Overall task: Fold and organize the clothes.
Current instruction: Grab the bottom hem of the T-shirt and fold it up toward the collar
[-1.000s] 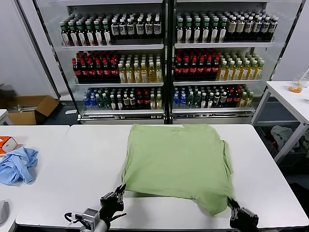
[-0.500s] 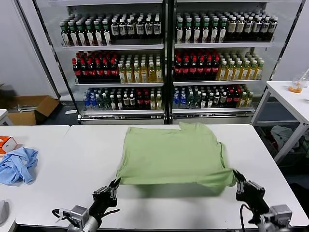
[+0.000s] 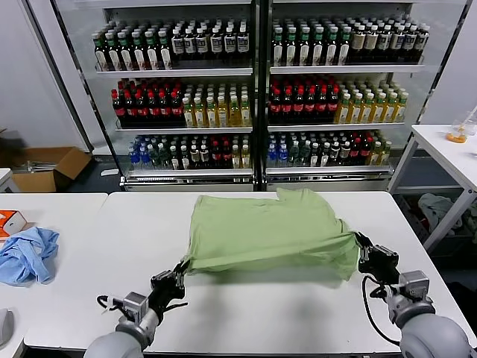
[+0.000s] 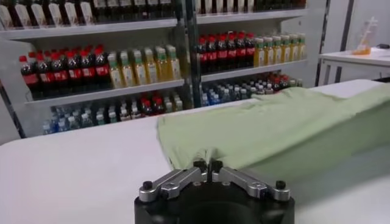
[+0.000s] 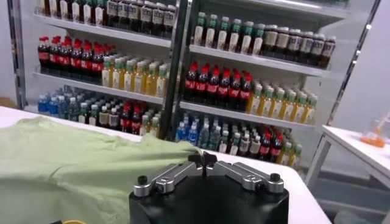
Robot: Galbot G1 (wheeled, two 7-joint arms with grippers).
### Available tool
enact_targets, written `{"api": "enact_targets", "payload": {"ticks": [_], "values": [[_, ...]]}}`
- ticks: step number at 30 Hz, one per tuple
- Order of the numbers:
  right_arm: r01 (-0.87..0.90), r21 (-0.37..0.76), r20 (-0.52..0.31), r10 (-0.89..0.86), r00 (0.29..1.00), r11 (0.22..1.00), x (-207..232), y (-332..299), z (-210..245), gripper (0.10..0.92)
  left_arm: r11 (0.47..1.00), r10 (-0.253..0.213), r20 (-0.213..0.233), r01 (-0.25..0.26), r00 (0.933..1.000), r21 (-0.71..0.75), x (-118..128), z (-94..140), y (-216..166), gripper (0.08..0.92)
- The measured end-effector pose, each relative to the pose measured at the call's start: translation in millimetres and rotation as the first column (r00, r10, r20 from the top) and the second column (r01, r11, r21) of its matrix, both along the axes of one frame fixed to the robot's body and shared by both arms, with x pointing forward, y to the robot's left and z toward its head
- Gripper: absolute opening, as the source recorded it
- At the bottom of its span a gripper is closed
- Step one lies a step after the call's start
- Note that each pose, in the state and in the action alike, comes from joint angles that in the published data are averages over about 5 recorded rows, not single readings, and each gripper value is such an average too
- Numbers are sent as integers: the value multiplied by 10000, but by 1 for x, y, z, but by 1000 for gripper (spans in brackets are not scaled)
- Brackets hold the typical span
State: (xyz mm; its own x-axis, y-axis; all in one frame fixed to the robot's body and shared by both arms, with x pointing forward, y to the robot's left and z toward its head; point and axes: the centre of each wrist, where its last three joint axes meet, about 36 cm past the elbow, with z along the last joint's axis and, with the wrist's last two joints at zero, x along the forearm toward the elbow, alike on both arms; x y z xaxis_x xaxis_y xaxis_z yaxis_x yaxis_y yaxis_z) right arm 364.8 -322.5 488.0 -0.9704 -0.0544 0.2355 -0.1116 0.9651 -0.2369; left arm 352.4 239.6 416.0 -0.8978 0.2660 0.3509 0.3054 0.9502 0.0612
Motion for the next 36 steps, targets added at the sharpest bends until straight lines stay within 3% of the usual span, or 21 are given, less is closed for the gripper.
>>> {"api": "enact_targets", "payload": {"ticks": [19,25,36], "values": [[-252,-912,-124,242,9996,9955,37,2,-22,110,9991,-79,399,63,9992,407,83,-19,-11,113],[-352,-1219,-357,310,9989,9919,41,8,-33,240,9984,32,246,-45,9997,560,98,-29,-13,144],[-378,-1319,-355,334,9988,9905,28,12,-34,560,9977,403,74,-406,9992,538,96,-37,-13,449]]}}
